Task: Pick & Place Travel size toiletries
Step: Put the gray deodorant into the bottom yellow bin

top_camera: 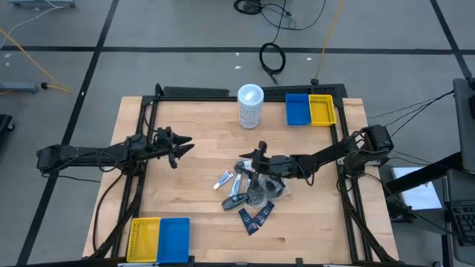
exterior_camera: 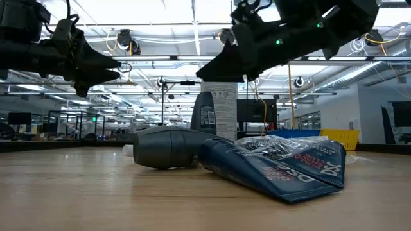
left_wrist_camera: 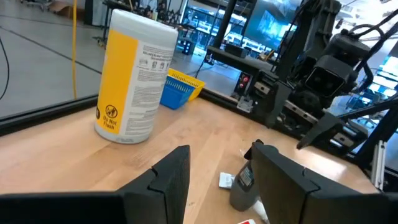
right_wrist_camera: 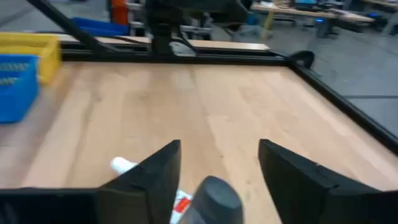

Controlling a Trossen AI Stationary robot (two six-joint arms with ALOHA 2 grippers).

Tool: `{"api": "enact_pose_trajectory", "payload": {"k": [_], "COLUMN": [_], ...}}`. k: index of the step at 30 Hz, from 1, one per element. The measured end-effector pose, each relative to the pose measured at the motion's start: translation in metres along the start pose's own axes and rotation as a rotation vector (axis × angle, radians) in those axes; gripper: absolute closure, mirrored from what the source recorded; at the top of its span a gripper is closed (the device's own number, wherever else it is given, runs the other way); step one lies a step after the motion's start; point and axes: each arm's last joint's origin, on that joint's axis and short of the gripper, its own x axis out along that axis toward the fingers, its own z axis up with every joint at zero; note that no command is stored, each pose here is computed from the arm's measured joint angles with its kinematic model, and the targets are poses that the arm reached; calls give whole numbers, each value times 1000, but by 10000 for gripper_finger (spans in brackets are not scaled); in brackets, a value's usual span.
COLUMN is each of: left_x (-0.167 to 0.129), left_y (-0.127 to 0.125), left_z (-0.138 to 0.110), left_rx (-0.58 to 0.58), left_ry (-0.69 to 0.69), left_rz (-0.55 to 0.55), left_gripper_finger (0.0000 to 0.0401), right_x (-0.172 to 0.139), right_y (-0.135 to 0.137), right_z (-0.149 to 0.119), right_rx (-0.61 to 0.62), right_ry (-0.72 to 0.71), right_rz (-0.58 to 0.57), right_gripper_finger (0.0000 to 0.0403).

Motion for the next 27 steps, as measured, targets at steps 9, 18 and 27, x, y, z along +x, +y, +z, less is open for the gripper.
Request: {"api": "enact_pose_trajectory", "payload": {"k": [9,18,27], "left_x": [3,5,5], "left_y": [1,1,0], "left_z": [-4,-4,-3], "left_rx": [1,8,8], "left_ry": [31,26,20], "left_rz": [9,7,5], "left_gripper_finger": [231,231,231], "right_x": [9,12,12], "right_y": [-2,-1,-1], "right_z": [-7,-14,-15], "right_rx": [34,72,67], "right_ry": [-2,27,44], "right_rz": [-42,7,7], "right_gripper_finger": [110,108,109]}}
